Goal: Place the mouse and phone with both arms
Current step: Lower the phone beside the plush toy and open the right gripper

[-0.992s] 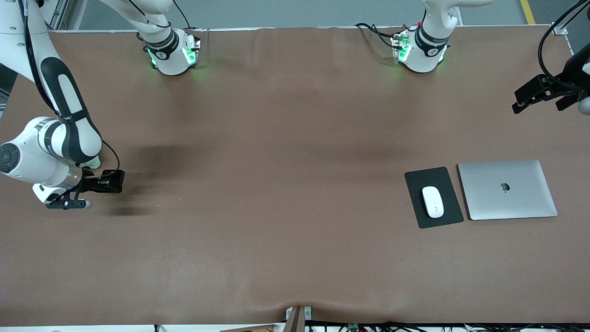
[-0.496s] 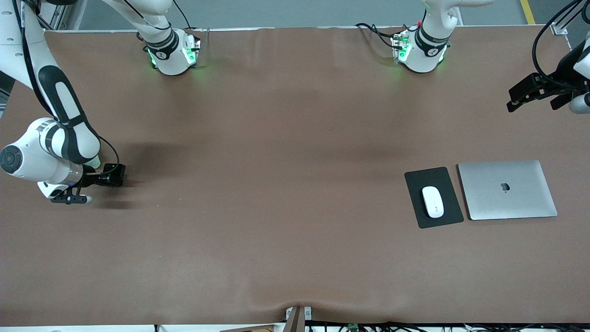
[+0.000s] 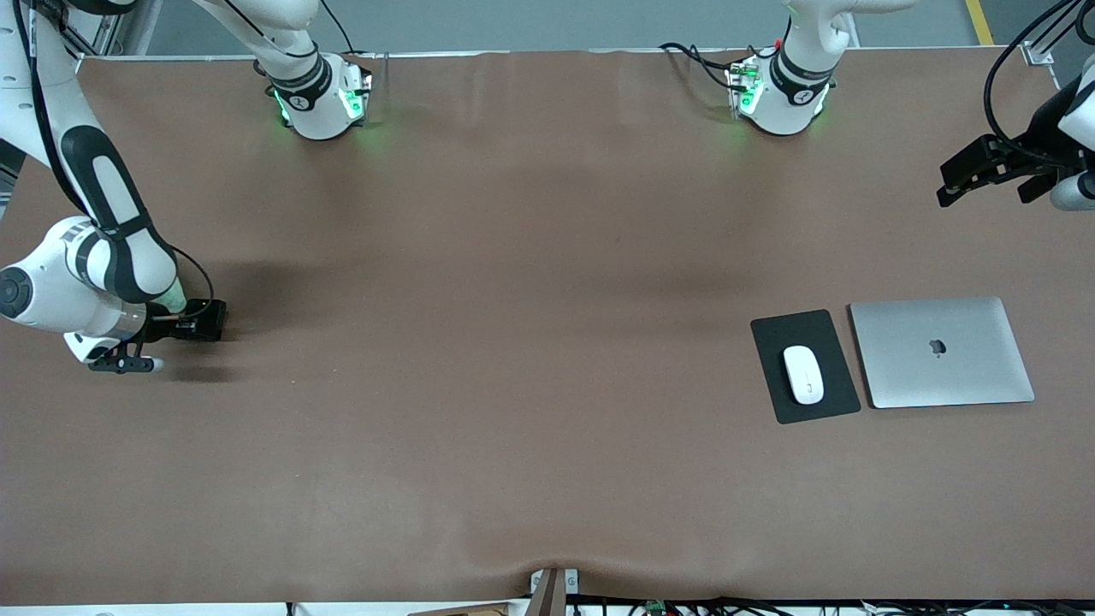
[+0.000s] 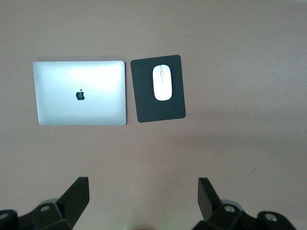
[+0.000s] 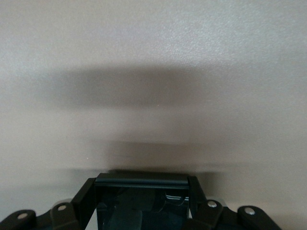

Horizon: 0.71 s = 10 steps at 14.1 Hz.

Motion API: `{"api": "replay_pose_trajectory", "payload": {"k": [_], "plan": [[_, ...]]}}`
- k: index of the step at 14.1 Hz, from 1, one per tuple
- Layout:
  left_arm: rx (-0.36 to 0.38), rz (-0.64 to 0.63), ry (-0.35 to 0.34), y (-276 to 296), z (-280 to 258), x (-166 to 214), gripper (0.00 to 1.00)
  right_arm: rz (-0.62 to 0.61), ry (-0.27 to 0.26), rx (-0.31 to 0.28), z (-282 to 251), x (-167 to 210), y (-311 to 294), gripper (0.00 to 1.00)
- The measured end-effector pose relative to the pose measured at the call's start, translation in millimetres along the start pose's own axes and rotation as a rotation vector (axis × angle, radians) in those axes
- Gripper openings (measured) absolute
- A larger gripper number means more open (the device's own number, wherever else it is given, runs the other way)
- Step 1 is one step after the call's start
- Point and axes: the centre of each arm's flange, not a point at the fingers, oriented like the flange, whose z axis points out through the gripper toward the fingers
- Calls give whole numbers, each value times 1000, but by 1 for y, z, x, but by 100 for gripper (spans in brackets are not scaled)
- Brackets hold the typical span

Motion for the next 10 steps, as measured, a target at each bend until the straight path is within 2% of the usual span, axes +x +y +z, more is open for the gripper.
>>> {"api": "replay_pose_trajectory", "payload": {"k": [1,2,3,6,10], "plan": [[0,1,0,0,0,0,100,-7,-1,0,2,0,0,84],[0,2,0,1,0,0,100,-12,1,0,3,0,-1,95],[0,3,-1,1,0,0,100,-17,4,0,3,1,-2,100],[0,1,-1,0,0,0,100,-55,29,-7,-7,14,-21,100],[0,-2,-1,-1,0,0,100,-106,111,-38,-56,44,-117,100]]}}
